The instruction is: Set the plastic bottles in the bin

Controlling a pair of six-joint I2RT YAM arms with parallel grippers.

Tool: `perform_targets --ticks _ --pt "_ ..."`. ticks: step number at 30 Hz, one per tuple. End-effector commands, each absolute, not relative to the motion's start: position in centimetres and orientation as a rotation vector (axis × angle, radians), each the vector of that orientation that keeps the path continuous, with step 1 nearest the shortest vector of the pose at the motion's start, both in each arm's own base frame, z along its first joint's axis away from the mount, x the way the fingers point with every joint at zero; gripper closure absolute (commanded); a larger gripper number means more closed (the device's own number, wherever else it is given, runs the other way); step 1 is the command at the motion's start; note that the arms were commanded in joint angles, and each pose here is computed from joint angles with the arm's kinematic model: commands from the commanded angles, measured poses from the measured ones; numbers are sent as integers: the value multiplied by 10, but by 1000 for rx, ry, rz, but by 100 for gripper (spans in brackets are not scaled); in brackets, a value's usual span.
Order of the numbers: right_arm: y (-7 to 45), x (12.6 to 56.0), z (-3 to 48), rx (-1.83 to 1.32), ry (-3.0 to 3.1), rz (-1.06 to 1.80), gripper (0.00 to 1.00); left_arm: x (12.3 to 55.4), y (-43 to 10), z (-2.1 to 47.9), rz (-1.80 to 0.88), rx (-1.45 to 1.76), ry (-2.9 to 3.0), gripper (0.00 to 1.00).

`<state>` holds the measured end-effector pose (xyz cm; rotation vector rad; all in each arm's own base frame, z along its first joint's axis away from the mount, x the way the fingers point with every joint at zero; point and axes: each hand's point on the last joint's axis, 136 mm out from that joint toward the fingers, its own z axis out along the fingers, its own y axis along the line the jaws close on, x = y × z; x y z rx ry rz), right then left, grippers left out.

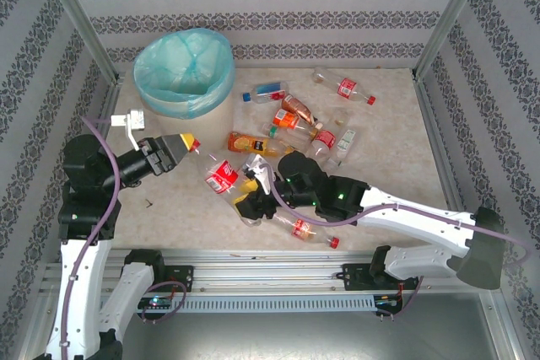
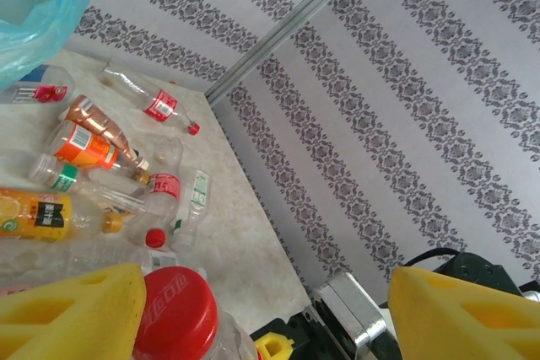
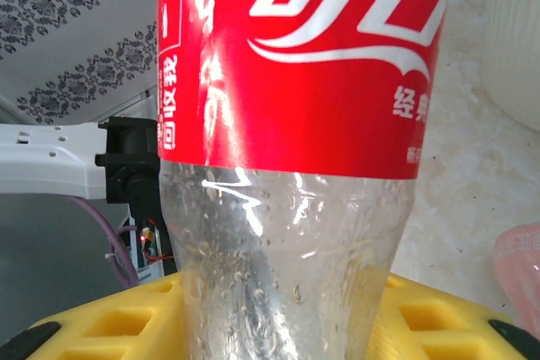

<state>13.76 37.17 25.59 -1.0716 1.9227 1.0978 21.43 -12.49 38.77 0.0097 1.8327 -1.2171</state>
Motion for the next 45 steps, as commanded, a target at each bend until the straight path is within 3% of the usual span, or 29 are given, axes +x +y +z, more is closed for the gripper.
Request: perform_targets --ticks 1,11,23,34,36,40,42,45 --pt "380 139 281 -1075 1834 1142 54 214 -121 376 -1180 5 1865 24" --pt "378 138 285 -1078 1819 1137 52 222 -120 364 -1174 -22 1876 25" --pt "382 135 288 -1102 1801 1161 52 220 -125 360 -1181 0 1910 43" --pt "378 138 283 -1089 1814 1134 52 224 -124 358 -1164 -21 1923 73" --pt "376 139 283 -1080 1813 1124 47 225 -124 360 -1168 -26 1912 81" --pt "370 146 285 -1032 1817 1082 24 231 -119 371 -1143 -65 1871 100" --pt "365 150 286 -1002 1822 1050 12 235 -113 381 -1111 -98 1843 100" --pt "354 157 291 -948 1814 998 7 238 -107 410 -1074 -106 1768 100"
